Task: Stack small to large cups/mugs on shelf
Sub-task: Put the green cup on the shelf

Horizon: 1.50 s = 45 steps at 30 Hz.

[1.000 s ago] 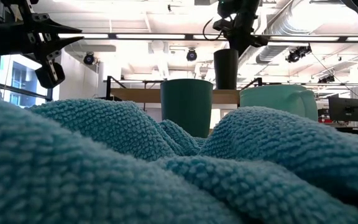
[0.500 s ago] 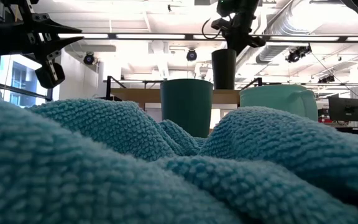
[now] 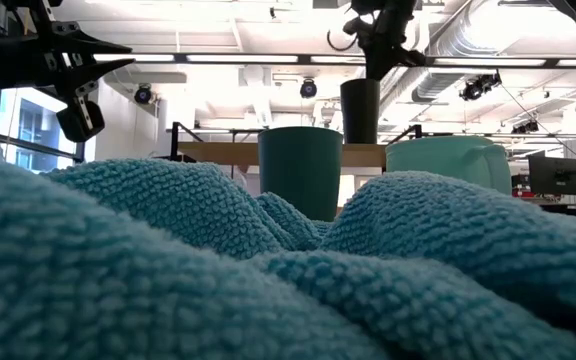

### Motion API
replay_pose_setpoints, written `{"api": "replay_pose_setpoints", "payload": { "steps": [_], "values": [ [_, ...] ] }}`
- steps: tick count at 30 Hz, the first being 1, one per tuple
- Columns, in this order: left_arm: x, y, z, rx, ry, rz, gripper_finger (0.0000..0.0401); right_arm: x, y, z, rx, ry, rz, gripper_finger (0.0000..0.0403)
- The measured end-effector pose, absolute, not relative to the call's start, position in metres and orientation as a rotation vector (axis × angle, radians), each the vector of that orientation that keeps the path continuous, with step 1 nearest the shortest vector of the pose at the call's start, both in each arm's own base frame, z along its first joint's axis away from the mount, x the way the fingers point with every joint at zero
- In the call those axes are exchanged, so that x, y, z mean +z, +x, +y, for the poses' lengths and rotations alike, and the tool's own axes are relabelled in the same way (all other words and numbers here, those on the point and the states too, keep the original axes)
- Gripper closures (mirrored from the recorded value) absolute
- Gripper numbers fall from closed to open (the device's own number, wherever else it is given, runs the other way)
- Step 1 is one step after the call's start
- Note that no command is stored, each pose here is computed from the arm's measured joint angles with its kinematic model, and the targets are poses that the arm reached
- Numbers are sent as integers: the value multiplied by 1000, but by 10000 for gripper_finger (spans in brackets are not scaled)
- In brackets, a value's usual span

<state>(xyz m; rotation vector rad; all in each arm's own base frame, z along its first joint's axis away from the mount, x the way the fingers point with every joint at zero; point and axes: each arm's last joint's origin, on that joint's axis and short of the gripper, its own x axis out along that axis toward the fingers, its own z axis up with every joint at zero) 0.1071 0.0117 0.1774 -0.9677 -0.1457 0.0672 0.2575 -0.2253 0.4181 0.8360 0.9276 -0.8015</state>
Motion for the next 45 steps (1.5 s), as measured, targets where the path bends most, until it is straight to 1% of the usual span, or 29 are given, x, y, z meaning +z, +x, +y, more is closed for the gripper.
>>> {"api": "replay_pose_setpoints", "payload": {
  "steps": [6,13,16,20,25,30,35,40,42,45],
  "values": [
    [177,107,12,67,-968,-146,371,438,250,-218,-788,812,884,352],
    [177,107,11,36,-975,-130,371,456,235,-198,-657,828,837,352],
    [177,107,11,42,-965,-133,371,467,227,-186,-590,819,806,352],
    [177,107,13,98,-925,-159,371,481,217,-168,-521,799,765,352],
    [179,107,13,99,-991,-179,371,498,203,-141,-461,748,719,352],
    [179,107,13,95,-994,-179,371,510,195,-112,-375,684,697,352],
    [178,107,13,86,-995,-170,371,515,198,-83,-236,570,718,352],
    [178,107,10,17,-992,-133,371,514,209,-55,-74,461,759,352],
    [179,107,9,-24,-990,-117,371,512,216,-46,-45,464,780,352],
    [180,107,8,-68,-987,-106,371,507,227,-35,-60,453,815,352]
  ]
}}
